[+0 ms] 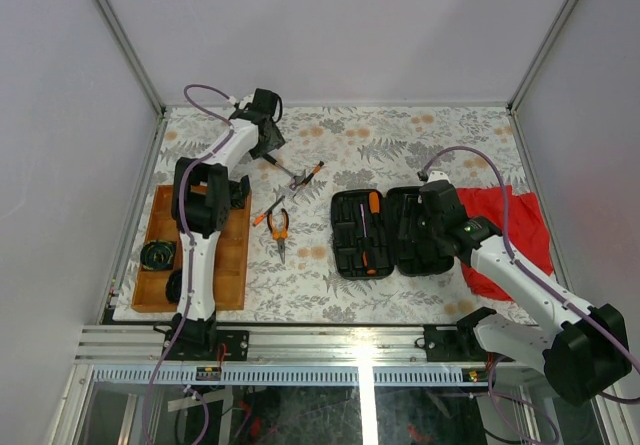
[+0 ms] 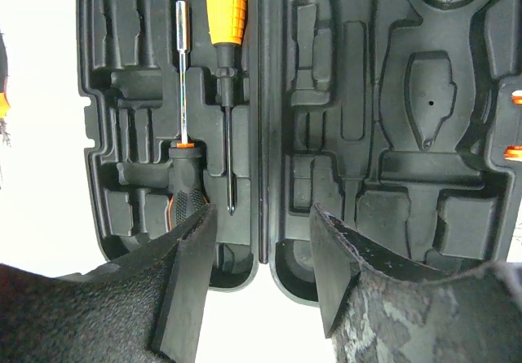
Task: Sort the tools into containers
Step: Pick up the hammer at the center of the board.
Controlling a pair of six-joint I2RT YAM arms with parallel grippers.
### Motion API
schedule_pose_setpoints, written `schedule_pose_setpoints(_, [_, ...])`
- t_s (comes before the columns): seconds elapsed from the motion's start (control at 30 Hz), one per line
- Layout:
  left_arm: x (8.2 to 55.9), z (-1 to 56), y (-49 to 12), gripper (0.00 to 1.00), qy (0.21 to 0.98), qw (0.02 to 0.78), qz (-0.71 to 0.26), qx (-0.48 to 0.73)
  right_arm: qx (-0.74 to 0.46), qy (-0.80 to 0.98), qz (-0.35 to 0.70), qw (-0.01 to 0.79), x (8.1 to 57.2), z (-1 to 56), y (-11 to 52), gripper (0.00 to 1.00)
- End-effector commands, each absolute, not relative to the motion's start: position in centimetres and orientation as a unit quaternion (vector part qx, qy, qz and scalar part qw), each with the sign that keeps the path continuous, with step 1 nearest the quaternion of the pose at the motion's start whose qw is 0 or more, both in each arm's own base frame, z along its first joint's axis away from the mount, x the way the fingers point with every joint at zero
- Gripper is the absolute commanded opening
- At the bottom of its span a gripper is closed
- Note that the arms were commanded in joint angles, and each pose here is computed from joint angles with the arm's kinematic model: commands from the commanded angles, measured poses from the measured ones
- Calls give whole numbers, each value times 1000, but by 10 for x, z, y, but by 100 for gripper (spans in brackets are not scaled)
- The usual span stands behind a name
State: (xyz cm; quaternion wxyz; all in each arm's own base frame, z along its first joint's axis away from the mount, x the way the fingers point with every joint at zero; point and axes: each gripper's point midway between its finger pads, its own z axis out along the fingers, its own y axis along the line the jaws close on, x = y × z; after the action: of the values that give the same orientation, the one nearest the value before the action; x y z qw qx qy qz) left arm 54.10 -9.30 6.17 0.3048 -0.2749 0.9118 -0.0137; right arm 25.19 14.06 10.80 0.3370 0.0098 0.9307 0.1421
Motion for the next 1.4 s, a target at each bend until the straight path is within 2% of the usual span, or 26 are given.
schedule_pose_setpoints(0.0, [552, 56, -85, 52, 909, 300, -11, -288, 15, 923, 141, 358, 260, 119, 139, 56])
schedule_pose_setpoints(0.63, [545, 15, -76, 52, 920, 259, 22, -292, 9, 930, 138, 341, 256, 109, 139, 56])
schedule_pose_setpoints(1.37, [503, -3, -74, 29, 918, 236, 6, -318, 7, 931, 136, 339, 256, 110, 139, 56])
